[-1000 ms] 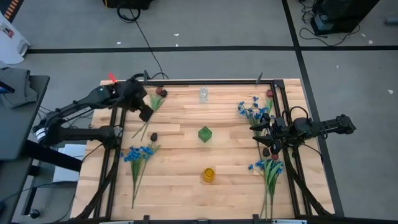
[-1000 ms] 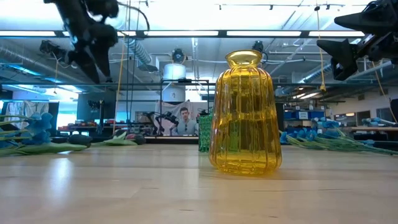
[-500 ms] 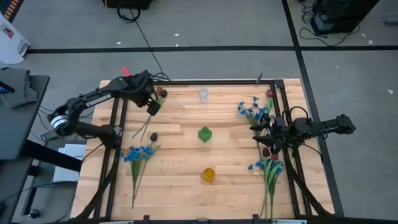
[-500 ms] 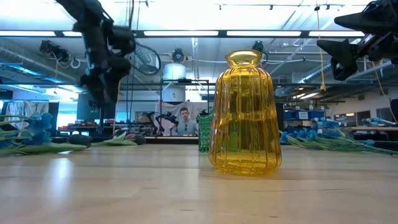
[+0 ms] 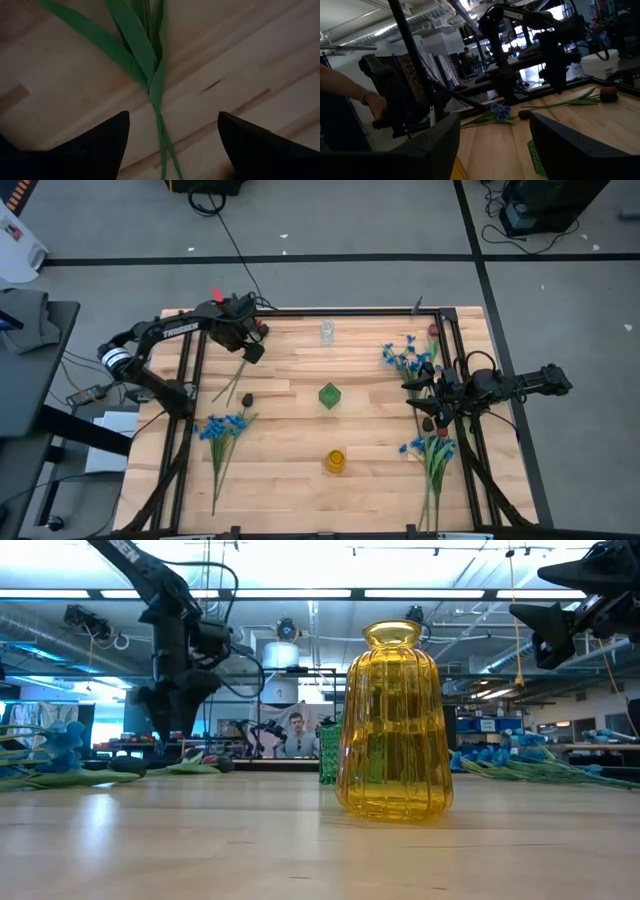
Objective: Sort flowers into vase by color
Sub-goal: Put the top left black tulip into the transparent vase
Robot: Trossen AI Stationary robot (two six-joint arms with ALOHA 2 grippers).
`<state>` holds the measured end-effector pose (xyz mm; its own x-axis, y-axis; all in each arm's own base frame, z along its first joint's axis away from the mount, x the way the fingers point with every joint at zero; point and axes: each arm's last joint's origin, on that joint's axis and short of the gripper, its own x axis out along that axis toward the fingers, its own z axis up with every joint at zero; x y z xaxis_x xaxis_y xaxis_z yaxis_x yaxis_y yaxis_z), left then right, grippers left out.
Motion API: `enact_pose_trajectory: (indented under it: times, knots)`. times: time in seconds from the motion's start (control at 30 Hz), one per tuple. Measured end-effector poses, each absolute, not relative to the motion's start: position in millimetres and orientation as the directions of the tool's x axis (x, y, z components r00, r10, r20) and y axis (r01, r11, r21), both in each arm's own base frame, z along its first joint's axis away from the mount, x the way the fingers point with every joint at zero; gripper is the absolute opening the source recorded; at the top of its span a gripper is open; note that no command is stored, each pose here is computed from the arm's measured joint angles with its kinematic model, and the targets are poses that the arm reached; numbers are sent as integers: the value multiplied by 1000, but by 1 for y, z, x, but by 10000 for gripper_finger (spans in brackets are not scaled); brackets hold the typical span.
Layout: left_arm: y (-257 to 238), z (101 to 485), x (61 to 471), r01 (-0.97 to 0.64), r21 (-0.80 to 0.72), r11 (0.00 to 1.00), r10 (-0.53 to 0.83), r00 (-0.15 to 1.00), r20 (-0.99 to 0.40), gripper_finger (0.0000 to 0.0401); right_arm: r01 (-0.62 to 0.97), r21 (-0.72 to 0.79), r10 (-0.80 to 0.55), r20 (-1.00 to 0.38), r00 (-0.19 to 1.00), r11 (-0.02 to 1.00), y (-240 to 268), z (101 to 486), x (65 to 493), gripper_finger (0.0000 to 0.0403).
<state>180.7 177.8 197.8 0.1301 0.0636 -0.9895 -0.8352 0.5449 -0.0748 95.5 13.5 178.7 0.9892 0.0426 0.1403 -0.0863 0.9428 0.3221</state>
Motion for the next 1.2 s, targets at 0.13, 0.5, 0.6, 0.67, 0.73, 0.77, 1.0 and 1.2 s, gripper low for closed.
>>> enact_pose_trajectory:
  times: [0.13, 0.5, 0.6, 0.67, 0.73, 0.77, 1.0, 1.2]
  knots:
    - [182, 182, 185, -839, -61, 540, 20, 86, -996, 309, -87, 322, 43, 140, 989, 943, 13, 179, 95, 249]
    - [190, 176, 192, -862, -40, 505, 94, 102, -990, 304, -86, 322, 43, 140, 989, 943, 13, 179, 96, 249]
    - [190, 174, 191, -862, -25, 506, 106, 91, -990, 281, -87, 322, 43, 141, 989, 943, 13, 179, 95, 249]
    - [188, 170, 189, -864, -19, 503, 97, 78, -992, 261, -87, 322, 43, 141, 989, 943, 13, 179, 95, 249]
    - [186, 164, 187, -866, -20, 500, 89, 74, -993, 240, -87, 322, 43, 141, 989, 943, 13, 179, 95, 249]
    - [184, 160, 185, -867, -27, 498, 77, 75, -994, 231, -87, 322, 43, 141, 989, 943, 13, 179, 95, 249]
    - [173, 145, 177, -876, -27, 482, 33, 49, -998, 185, -87, 322, 43, 140, 989, 943, 13, 179, 95, 249]
    - [175, 147, 179, -876, -32, 482, 38, 57, -998, 163, -87, 322, 43, 141, 989, 943, 13, 179, 95, 249]
